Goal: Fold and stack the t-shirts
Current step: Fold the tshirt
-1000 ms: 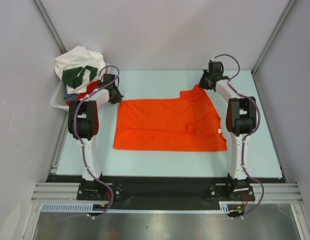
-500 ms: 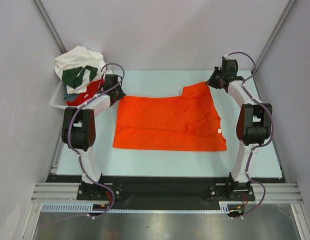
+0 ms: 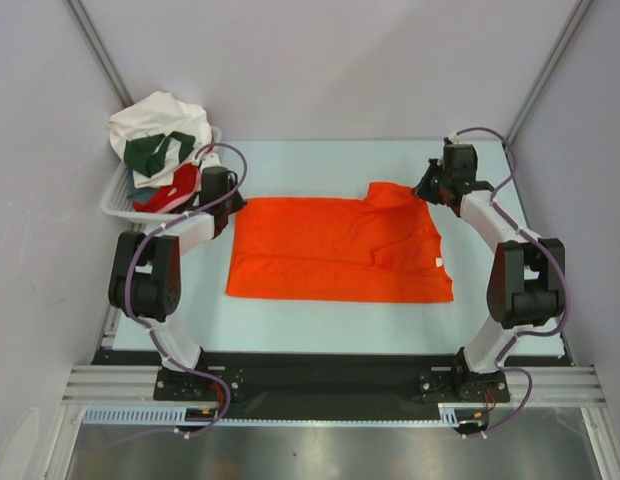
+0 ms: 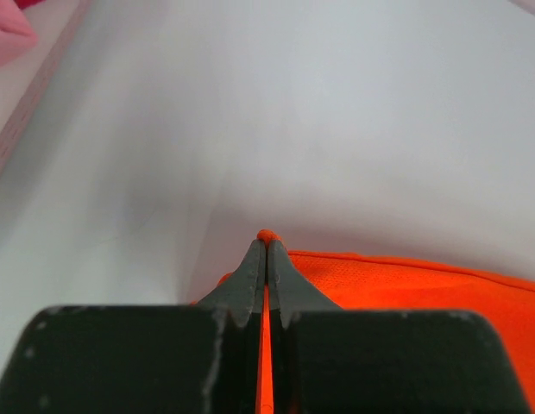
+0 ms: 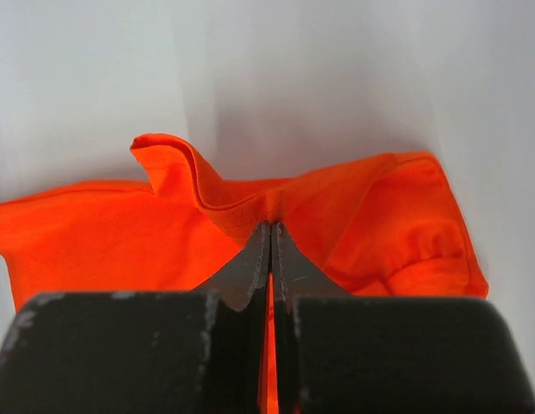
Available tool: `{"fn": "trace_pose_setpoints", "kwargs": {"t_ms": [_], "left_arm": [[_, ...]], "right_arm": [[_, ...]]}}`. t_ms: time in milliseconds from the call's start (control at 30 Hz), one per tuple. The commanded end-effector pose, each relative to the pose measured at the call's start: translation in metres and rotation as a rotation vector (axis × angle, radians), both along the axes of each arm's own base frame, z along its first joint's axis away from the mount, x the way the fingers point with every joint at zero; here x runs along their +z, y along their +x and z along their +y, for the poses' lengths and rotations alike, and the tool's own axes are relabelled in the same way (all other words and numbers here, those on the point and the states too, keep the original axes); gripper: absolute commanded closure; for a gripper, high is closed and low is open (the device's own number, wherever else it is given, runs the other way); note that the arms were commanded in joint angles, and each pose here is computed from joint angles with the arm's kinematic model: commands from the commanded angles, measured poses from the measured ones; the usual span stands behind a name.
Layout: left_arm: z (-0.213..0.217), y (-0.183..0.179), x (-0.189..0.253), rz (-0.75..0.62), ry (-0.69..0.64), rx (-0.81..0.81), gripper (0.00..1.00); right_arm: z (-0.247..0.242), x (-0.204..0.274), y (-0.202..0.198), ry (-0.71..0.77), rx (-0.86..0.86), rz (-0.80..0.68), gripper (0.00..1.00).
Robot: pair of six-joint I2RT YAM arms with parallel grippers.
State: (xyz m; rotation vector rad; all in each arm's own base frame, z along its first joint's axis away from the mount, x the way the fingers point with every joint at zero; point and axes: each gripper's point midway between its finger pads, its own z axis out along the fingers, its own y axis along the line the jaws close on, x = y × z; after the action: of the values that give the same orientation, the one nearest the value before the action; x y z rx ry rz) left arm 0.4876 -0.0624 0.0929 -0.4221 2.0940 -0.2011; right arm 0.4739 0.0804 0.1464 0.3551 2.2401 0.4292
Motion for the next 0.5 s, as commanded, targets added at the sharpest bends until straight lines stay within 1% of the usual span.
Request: {"fn": "trace_pose_setpoints", "kwargs": {"t_ms": [0, 100, 167, 200, 233, 267, 433, 467], "left_arm": [[0.002, 0.006, 0.039, -0.164, -0.018, -0.02, 1.0], [0.001, 0.0, 0.037, -0.177, -0.039, -0.023, 1.0], [0.001, -0.004, 0.035, -0.182, -0.045, -0.022, 1.0], [0.002, -0.006, 0.034, -0.185, -0.049, -0.017, 1.0], [0.004, -0.008, 0.034, -0.194, -0.049, -0.005, 1.0], [0.005, -0.012, 0.033, -0.209, -0.053, 0.002, 1.0], [0.009, -0.024, 0.038, -0.282, -0.064, 0.023, 1.0], [0.01, -0.027, 0.038, -0.299, -0.065, 0.022, 1.0]], "right_arm": [[-0.005, 0.028, -0.011, -0.018, -0.036, -0.106, 1.0], [-0.012, 0.02, -0.026, -0.044, -0.072, -0.103, 1.0], [-0.017, 0.031, -0.034, -0.063, -0.106, -0.143, 1.0], [-0.019, 0.022, -0.043, -0.07, -0.112, -0.127, 1.0], [-0.02, 0.023, -0.047, -0.07, -0.117, -0.131, 1.0], [-0.02, 0.031, -0.052, -0.069, -0.119, -0.156, 1.0], [-0.016, 0.028, -0.079, -0.083, -0.122, -0.164, 1.0], [-0.014, 0.034, -0.084, -0.084, -0.116, -0.184, 1.0]]}}
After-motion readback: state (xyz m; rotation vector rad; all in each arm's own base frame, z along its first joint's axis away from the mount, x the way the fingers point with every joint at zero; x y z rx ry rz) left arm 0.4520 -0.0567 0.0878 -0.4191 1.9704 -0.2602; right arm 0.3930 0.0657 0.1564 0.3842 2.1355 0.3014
